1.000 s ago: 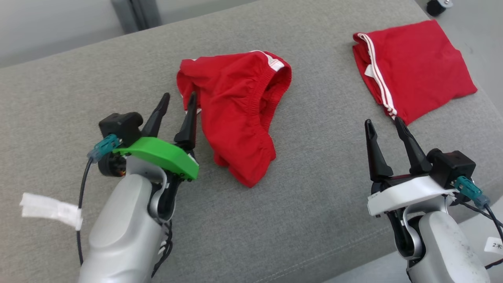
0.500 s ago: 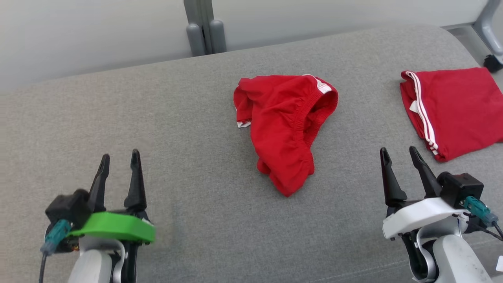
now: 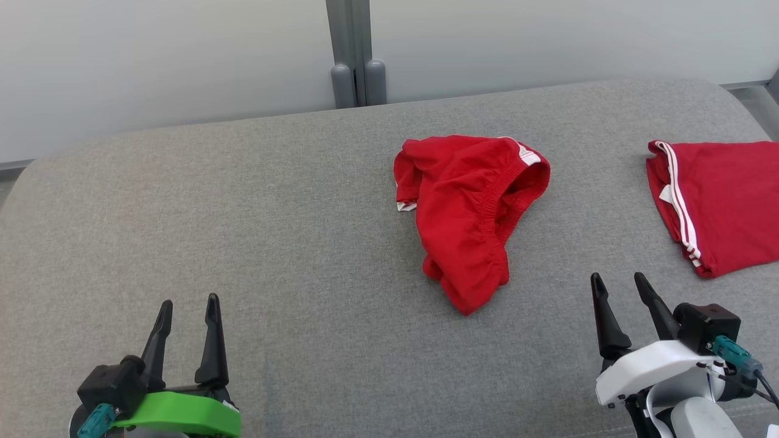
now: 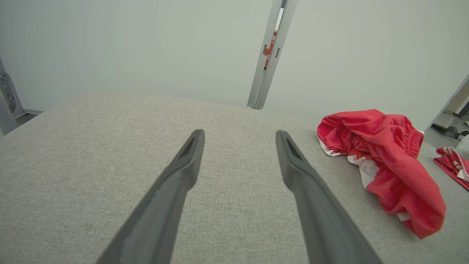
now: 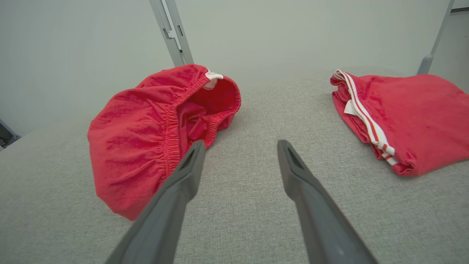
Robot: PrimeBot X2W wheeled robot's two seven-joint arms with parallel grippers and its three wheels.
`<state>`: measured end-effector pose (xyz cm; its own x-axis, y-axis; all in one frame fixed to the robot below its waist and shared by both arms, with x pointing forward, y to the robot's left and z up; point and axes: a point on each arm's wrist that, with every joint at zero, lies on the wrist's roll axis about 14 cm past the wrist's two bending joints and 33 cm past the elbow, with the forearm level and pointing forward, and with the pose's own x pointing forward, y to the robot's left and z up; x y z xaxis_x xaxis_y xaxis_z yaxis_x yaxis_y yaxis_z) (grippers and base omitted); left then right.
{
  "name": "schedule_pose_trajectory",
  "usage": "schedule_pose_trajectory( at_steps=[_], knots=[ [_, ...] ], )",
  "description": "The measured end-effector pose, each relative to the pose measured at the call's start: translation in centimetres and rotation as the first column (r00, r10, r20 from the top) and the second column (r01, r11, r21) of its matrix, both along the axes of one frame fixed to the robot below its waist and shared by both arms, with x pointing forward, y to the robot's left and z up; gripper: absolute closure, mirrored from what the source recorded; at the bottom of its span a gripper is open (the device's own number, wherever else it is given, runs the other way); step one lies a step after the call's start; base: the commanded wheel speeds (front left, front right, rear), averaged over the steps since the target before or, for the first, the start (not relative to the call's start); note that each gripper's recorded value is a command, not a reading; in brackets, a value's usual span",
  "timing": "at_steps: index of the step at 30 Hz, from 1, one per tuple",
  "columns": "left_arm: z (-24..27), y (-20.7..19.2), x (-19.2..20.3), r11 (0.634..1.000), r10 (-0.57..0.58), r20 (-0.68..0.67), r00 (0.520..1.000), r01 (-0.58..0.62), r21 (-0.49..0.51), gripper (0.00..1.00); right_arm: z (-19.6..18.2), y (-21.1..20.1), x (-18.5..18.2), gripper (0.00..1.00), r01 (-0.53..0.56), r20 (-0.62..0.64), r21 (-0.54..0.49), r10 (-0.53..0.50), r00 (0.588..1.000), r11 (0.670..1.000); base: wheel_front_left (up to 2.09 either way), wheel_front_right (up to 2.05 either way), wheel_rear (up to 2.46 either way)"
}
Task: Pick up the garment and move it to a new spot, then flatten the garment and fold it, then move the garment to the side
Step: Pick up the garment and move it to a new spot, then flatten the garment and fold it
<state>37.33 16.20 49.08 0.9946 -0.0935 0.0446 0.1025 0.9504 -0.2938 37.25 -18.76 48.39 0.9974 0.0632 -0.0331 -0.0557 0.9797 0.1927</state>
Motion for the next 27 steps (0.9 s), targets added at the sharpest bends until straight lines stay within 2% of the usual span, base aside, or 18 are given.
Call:
schedule_pose_trajectory(
  at_steps=[10, 17, 19, 23, 27],
  knots=[
    [0.2, -0.4, 0.0, 1.000, -0.008, 0.007, 1.000, 0.008, 0.003, 0.00, 0.0, 0.5, 0.0, 0.00, -0.015, -0.002, 0.000, 0.015, 1.000, 1.000, 0.00, 0.00, 0.00],
    [-0.2, -1.1, 0.2, 1.000, -0.021, -0.003, 1.000, 0.021, -0.008, 0.00, 0.4, 3.5, 2.2, 0.00, -0.150, -0.038, -0.050, 0.148, 0.988, 0.987, 0.00, 0.00, 0.00],
    [-0.2, -1.1, 0.5, 1.000, -0.019, -0.002, 1.000, 0.019, -0.010, 0.00, -0.2, 4.3, 3.2, 0.00, -0.196, -0.088, -0.070, 0.190, 0.978, 0.978, 0.00, 0.00, 0.00],
    [-0.1, -1.2, 1.3, 1.000, -0.022, 0.004, 1.000, 0.022, -0.010, 0.00, -2.1, 5.9, 4.8, 0.00, -0.269, -0.211, -0.048, 0.254, 0.944, 0.962, 0.00, 0.00, 0.00],
    [-0.1, -0.7, 1.5, 1.000, -0.007, 0.003, 1.000, 0.007, -0.008, 0.00, -4.4, 7.7, 5.7, 0.00, -0.324, -0.326, 0.020, 0.312, 0.892, 0.946, 0.00, 0.00, 0.00]
  ],
)
